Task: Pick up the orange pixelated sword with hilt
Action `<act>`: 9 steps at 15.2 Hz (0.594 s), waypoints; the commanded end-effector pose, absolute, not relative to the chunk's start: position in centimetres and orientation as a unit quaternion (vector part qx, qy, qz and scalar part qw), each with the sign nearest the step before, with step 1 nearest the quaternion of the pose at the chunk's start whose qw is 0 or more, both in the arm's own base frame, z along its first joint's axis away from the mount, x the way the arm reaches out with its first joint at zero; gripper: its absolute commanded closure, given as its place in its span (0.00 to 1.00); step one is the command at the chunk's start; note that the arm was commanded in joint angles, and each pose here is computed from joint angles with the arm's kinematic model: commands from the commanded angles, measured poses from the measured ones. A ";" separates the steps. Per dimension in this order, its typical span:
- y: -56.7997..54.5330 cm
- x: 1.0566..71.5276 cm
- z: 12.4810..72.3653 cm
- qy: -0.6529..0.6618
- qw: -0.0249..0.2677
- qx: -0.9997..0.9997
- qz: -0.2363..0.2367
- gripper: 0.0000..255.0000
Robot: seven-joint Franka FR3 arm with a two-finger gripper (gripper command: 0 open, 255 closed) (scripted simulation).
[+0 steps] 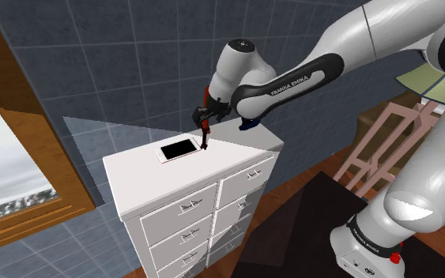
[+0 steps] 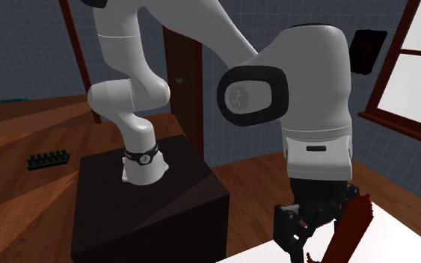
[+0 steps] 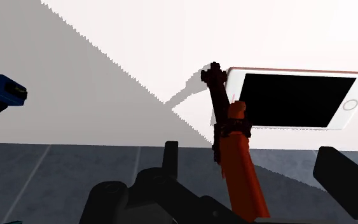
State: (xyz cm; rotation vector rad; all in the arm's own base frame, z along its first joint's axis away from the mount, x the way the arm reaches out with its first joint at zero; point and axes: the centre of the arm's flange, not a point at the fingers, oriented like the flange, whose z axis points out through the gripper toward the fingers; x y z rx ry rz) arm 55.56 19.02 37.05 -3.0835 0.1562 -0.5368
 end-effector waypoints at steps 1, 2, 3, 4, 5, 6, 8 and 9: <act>19.0 55.6 35.9 0.050 0.004 -0.984 -0.172 0.00; 19.0 55.6 35.4 0.050 0.004 -0.984 -0.172 0.00; 19.0 55.6 34.8 0.050 0.004 -0.984 -0.172 0.00; 19.0 55.6 34.5 0.050 0.004 -0.984 -0.172 0.00; 19.0 55.6 34.5 0.050 0.004 -0.984 -0.172 0.00; 19.1 55.6 34.5 0.050 0.004 -0.984 -0.172 1.00; 19.1 55.6 34.5 0.050 0.004 -0.984 -0.172 1.00; 19.1 55.6 34.5 0.050 0.004 -0.984 -0.172 1.00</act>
